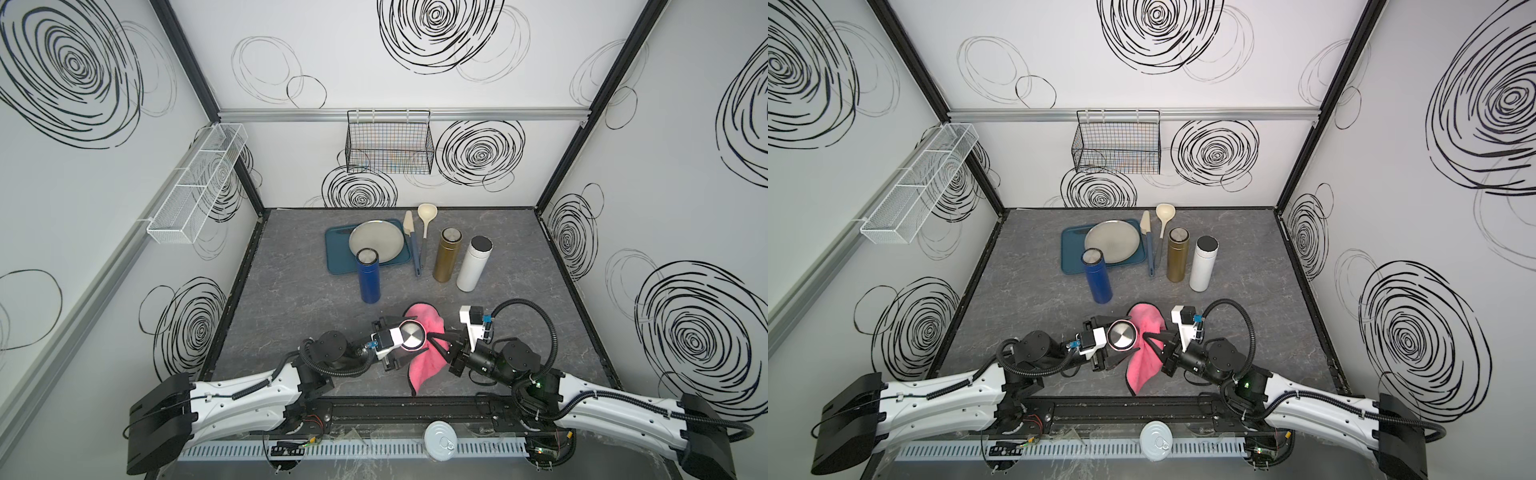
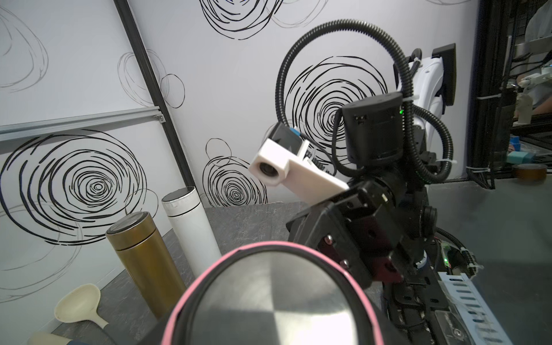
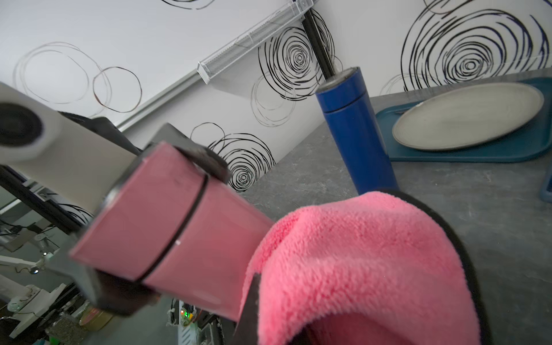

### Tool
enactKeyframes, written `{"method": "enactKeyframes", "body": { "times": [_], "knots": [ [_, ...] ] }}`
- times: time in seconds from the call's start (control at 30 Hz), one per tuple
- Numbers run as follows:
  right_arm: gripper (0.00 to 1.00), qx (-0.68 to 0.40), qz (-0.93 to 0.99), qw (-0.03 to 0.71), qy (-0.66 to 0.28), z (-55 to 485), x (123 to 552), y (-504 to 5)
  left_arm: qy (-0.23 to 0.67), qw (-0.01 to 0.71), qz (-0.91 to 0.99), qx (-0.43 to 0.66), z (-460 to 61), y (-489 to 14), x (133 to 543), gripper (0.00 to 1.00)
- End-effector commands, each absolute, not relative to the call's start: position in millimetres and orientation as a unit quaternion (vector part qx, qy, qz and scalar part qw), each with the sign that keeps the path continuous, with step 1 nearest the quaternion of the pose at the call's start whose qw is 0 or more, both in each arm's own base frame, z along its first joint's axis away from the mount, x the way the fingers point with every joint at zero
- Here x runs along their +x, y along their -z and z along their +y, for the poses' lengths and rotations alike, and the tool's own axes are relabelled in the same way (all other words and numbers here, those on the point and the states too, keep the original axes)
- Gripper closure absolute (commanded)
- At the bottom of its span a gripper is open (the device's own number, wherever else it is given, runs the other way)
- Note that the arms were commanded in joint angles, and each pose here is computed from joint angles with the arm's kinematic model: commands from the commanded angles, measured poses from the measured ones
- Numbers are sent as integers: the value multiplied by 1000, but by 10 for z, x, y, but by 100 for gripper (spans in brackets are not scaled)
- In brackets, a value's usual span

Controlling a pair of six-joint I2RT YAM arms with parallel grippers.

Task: Wipe the surface of the thermos
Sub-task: Wipe the dirt from the surface of the thermos.

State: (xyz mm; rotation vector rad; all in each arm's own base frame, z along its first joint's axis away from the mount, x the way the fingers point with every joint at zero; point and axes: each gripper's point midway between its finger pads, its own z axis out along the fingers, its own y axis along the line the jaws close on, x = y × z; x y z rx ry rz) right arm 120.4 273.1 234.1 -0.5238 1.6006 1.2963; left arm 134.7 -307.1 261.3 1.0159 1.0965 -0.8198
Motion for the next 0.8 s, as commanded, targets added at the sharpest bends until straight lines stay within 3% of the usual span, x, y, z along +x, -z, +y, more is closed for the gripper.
{"method": "enactKeyframes", "body": {
  "times": [0.0, 0.1, 0.4, 0.77],
  "knots": [
    [100, -238, 615, 504, -559, 2772, 1099, -2855, 391, 707, 417, 416, -3010, -3192, 1253, 100],
    [100, -239, 611, 499, -566, 2833, 1094, -2823, 392, 708, 414, 416, -3006, -3218, 1242, 100],
    [100, -190, 689, 445, -539, 2877, 1317, -1922, 386, 718, 401, 417, -3002, -3257, 1222, 100],
    [100, -222, 595, 492, -595, 2776, 1084, -2805, 384, 732, 381, 415, -2936, -3282, 1139, 100]
  ]
}}
